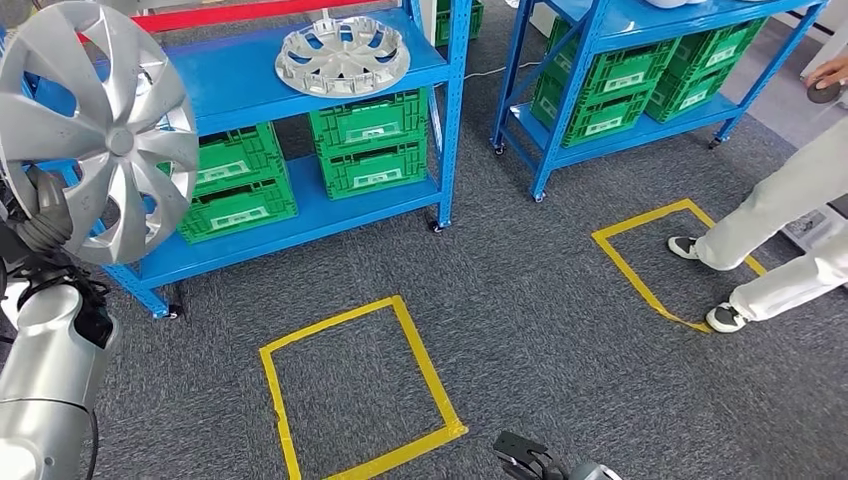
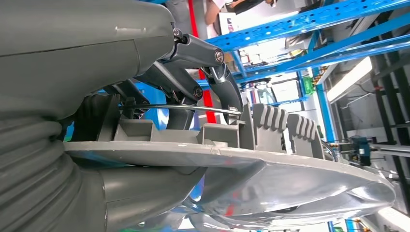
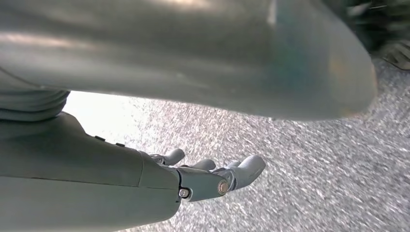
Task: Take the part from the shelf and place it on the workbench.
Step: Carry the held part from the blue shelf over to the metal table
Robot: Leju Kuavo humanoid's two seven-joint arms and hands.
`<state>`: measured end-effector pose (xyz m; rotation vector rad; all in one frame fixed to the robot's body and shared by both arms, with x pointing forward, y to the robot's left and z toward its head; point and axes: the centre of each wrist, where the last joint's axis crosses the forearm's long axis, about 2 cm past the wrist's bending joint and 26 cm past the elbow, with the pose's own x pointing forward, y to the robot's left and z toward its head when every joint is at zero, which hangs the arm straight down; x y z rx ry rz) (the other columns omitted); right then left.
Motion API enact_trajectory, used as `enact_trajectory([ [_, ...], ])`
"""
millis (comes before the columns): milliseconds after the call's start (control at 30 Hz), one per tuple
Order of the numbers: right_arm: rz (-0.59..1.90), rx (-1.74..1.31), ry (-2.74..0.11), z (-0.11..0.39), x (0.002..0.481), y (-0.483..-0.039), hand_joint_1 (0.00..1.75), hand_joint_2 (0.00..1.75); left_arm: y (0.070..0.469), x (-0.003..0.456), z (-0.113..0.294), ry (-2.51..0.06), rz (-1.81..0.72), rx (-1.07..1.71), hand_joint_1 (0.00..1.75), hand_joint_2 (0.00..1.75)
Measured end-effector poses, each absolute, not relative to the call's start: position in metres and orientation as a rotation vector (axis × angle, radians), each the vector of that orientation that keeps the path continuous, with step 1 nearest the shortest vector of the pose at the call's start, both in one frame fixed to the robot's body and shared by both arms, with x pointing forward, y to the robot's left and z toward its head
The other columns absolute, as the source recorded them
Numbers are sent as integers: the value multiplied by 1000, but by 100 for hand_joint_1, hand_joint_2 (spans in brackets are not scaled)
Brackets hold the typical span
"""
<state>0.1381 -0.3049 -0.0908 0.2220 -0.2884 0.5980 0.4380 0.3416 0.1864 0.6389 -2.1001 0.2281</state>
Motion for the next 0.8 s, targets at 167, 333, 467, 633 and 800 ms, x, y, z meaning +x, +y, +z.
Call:
enact_trajectory([
  [167,599,219,-288,-90,139,-305,0,0,342,437,187,-2104,231,647,175,175],
  [333,599,218,-286,-91,139,-305,0,0,344,436,185,-2100,230,656,175,175],
  [467,598,218,-285,-91,138,-305,0,0,344,435,183,-2096,226,660,175,175],
  [633,581,227,-310,-91,138,-305,0,0,343,435,185,-2107,219,661,175,175],
  [800,576,243,-315,-91,136,-305,0,0,341,435,185,-2107,217,656,175,175],
])
